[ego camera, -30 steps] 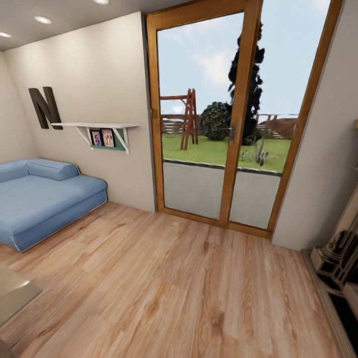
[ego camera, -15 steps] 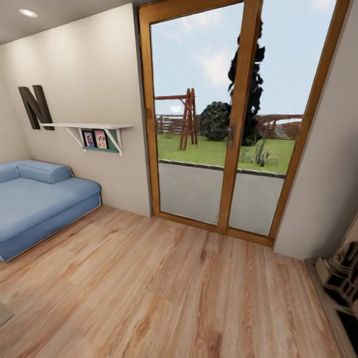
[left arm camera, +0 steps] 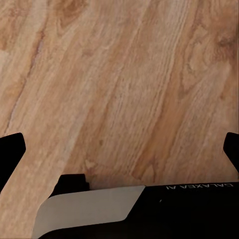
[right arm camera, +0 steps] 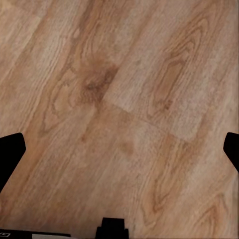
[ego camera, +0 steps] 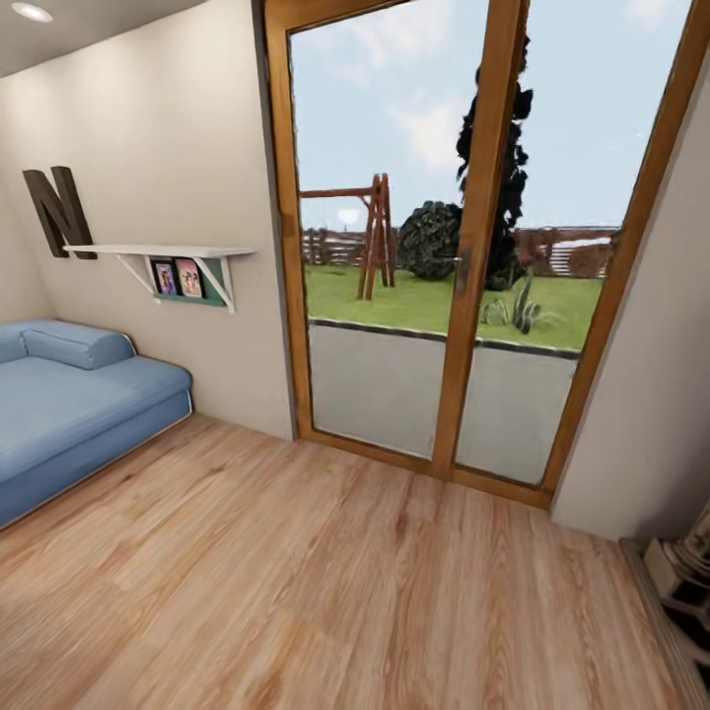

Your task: Turn on the radio receiver that's on the table in the living room.

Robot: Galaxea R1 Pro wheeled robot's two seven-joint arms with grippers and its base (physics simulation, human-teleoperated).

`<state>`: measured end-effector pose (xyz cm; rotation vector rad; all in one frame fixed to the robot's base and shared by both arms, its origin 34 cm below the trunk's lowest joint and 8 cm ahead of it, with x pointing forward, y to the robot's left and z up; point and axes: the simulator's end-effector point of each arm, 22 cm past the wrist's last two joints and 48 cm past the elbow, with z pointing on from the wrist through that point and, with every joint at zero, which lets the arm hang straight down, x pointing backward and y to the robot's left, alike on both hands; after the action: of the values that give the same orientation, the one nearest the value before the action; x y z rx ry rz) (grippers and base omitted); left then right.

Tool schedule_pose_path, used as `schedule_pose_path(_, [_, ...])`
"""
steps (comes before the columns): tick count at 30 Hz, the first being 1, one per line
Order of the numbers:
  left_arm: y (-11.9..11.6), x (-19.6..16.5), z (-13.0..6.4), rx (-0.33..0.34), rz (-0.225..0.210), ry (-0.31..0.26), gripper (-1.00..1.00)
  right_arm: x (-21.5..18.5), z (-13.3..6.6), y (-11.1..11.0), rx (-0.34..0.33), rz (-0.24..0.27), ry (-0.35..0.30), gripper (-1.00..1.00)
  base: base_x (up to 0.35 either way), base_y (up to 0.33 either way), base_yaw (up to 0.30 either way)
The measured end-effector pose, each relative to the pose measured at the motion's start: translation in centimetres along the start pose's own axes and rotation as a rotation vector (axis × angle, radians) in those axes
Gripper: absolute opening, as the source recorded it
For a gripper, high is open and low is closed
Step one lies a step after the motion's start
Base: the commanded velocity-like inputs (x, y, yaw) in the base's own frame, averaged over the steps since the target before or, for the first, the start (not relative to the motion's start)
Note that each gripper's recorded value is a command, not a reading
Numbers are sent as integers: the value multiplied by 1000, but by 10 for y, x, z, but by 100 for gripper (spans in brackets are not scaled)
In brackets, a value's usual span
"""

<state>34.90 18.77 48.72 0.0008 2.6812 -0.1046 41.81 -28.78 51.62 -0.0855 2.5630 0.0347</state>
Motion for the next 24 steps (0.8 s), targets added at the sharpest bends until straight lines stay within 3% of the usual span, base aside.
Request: schedule_pose_path(24, [0, 0, 0, 0, 0, 0, 100, 0, 0, 0, -1, -1, 0, 100, 326, -117, 256])
